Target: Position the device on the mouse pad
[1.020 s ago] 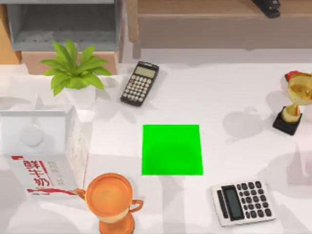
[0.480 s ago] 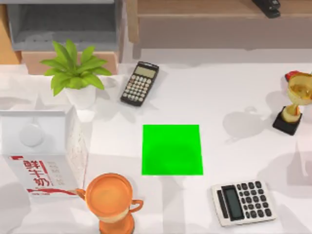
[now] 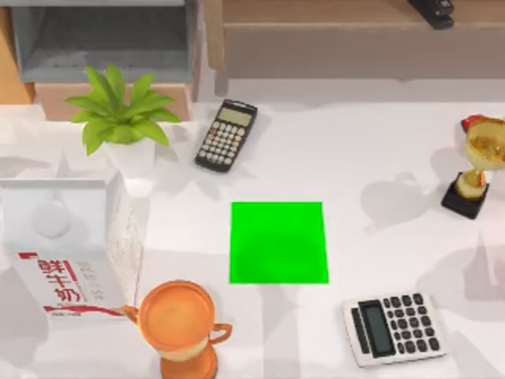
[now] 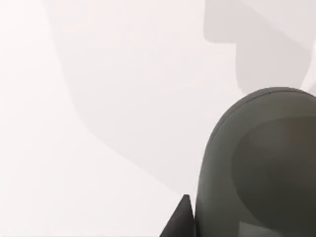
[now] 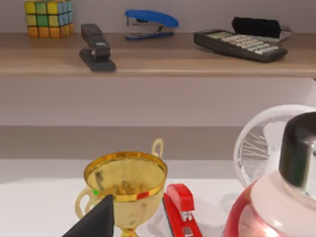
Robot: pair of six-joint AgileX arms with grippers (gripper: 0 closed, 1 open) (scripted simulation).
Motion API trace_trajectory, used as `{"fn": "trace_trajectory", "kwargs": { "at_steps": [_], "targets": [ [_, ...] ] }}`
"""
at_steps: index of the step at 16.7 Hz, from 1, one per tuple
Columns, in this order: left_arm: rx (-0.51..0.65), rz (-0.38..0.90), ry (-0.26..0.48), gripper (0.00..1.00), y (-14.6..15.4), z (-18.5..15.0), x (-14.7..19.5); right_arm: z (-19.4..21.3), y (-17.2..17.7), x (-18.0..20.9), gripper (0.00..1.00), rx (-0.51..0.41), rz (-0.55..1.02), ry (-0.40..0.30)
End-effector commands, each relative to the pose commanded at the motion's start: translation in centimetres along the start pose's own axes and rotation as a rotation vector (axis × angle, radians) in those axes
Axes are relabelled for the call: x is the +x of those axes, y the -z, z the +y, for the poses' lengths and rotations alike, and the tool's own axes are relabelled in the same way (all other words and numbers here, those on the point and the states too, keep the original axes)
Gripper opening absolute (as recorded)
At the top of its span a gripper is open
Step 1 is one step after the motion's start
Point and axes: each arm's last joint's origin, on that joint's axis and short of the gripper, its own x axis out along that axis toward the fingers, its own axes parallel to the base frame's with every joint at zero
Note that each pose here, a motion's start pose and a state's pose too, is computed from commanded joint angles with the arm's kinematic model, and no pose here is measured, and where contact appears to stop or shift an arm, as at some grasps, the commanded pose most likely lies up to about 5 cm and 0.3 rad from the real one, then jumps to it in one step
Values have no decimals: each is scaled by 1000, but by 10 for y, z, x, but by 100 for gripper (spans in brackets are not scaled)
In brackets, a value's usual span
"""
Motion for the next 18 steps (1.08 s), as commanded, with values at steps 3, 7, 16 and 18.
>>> {"fn": "trace_trajectory", "kwargs": {
  "at_steps": [3, 7, 16, 18],
  "targets": [
    [313, -66, 22, 0, -12, -32, -16, 0, 0, 0, 100, 0, 0, 0],
    [847, -170, 40, 0, -20, -91, -40, 0, 0, 0, 100, 0, 0, 0],
    [2251, -336, 22, 0, 28, -252, -63, 0, 0, 0, 100, 0, 0, 0],
    [2560, -326, 24, 0, 52, -285, -54, 0, 0, 0, 100, 0, 0, 0]
  ]
}}
